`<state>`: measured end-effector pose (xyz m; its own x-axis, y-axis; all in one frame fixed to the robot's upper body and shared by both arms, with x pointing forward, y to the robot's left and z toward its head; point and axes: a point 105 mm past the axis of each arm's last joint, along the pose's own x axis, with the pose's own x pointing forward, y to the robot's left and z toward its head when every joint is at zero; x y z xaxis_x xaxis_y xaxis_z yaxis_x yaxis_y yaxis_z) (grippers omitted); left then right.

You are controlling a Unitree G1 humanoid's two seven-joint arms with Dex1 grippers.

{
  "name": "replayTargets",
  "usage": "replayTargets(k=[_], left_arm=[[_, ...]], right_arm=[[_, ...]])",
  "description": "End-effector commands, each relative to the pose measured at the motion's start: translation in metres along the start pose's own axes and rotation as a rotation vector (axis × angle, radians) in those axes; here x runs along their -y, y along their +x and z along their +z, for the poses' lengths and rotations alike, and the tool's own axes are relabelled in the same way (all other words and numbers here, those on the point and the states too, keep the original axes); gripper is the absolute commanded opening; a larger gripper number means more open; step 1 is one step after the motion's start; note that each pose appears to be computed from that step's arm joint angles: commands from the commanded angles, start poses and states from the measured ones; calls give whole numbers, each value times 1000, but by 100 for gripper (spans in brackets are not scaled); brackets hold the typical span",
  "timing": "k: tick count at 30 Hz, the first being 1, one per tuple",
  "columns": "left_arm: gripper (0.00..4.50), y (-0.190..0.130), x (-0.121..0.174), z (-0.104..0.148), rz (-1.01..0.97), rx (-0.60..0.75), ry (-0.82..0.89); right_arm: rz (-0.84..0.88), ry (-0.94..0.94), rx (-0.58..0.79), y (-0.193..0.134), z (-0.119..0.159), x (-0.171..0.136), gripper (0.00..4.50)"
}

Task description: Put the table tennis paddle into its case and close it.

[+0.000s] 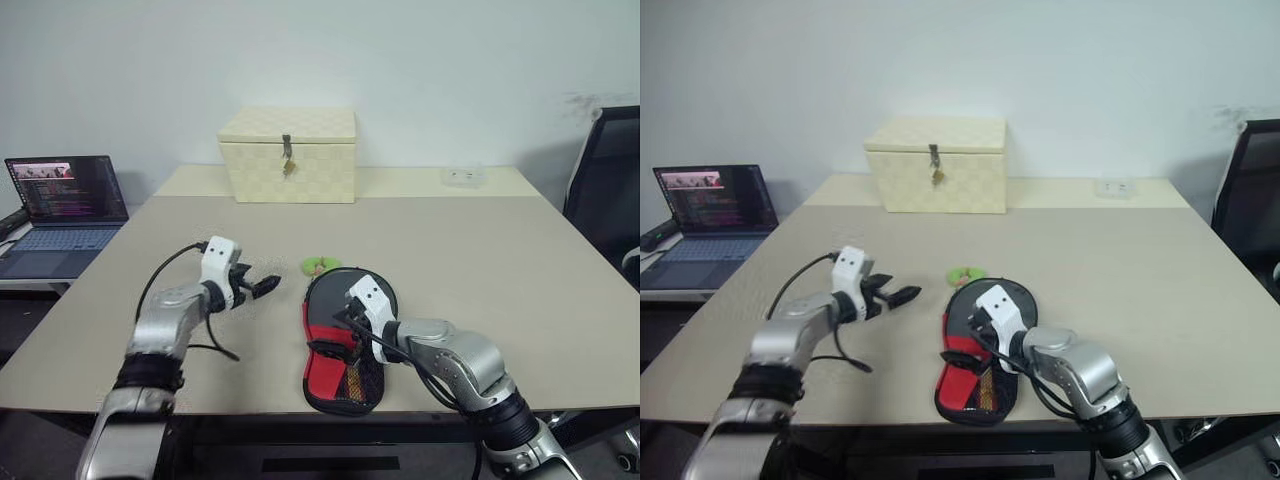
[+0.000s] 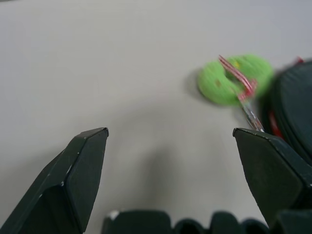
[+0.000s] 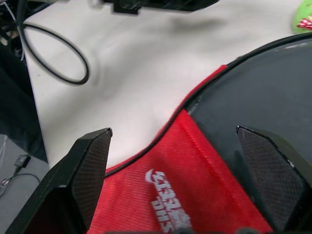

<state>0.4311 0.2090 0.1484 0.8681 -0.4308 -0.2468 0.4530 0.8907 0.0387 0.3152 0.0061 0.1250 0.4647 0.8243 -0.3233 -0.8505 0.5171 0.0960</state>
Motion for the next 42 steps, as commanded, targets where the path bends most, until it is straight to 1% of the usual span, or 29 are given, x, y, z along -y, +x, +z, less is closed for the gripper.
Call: replayTargets(k=[1, 9, 17, 21, 24, 25, 26, 27, 35, 37, 42], left_arm=[[446, 14, 4, 11, -35, -8, 61], [446, 44, 22, 19, -49, -82, 159], [446, 62, 49, 23, -82, -99, 196], [446, 67, 60, 12, -95, -131, 200], [446, 69, 63, 4, -92, -151, 205], [411, 70, 64, 2, -90, -156, 207], [395, 70, 65, 1, -89, -160, 208], [362, 70, 65, 0, -84, -163, 211], [65, 69, 59, -10, -46, -184, 205], [6, 68, 56, -9, -29, -179, 200], [2, 65, 41, 1, 58, -108, 123]], right_arm=[[-21, -32, 49, -1, 13, 1, 450], [-60, -15, 56, 0, 13, 1, 450], [-90, 9, 52, -3, 7, -1, 450], [-95, 22, 43, -6, 1, -6, 450], [-102, 35, 37, -8, -2, -7, 450], [-105, 39, 36, -9, -3, -8, 450], [-107, 42, 34, -10, -3, -8, 450], [-109, 44, 33, -10, -4, -8, 450], [-111, 41, 33, -8, -3, -6, 450], [-113, 38, 34, -8, -2, -5, 450], [-129, 17, 60, -8, 4, 0, 450]])
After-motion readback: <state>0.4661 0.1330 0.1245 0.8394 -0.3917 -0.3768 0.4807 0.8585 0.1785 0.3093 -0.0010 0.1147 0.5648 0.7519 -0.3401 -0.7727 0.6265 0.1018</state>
